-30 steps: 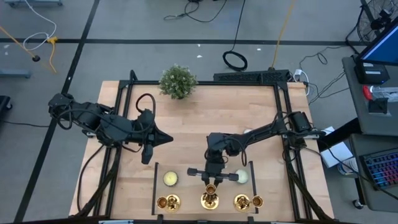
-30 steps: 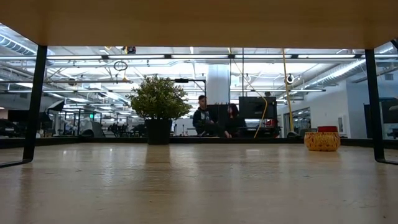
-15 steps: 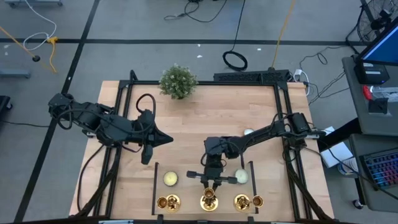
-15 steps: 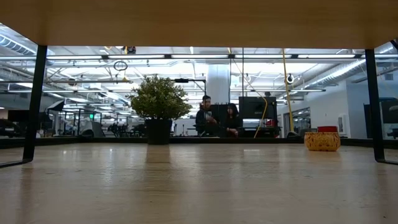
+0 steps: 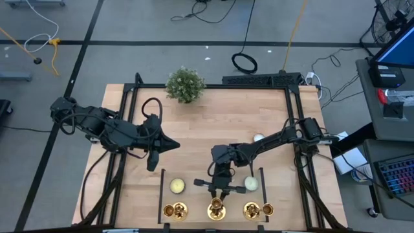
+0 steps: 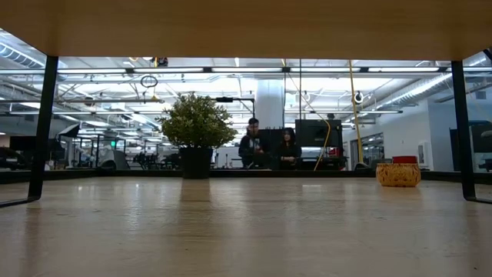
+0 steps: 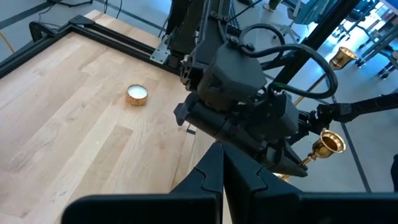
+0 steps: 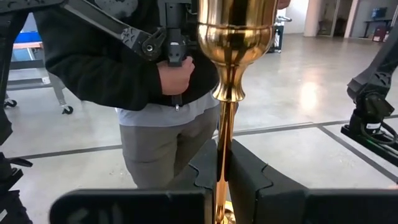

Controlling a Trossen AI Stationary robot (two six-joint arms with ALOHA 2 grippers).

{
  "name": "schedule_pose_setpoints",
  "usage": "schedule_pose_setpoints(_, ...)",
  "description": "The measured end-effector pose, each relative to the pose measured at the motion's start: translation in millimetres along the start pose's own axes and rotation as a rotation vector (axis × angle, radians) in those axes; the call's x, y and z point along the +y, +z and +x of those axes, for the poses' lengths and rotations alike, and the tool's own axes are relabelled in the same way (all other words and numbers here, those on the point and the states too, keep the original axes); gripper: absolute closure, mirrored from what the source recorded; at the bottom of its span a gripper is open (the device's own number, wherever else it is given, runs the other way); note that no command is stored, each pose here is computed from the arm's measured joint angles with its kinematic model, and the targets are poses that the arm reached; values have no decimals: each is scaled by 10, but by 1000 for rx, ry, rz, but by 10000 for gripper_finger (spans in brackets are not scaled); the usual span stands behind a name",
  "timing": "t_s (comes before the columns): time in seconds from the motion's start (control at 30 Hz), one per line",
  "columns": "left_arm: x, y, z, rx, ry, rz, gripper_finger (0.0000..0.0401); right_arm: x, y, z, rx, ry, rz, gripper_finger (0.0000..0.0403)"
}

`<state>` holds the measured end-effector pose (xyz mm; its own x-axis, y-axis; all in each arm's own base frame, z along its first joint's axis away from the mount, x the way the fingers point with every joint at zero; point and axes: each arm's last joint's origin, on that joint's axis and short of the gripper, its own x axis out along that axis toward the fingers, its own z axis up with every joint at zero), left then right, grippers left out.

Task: Pick & Place candle stick holders
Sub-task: Put the gold candle holder on the shelf

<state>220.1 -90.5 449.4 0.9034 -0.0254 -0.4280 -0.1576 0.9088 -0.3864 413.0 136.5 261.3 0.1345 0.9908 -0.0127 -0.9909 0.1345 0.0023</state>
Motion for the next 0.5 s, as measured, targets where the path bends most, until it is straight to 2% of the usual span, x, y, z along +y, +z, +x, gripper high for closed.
schedule_pose_setpoints(0.5, 0, 1, -1, 0, 0, 4, 398, 4, -60, 17, 31, -24, 24, 391)
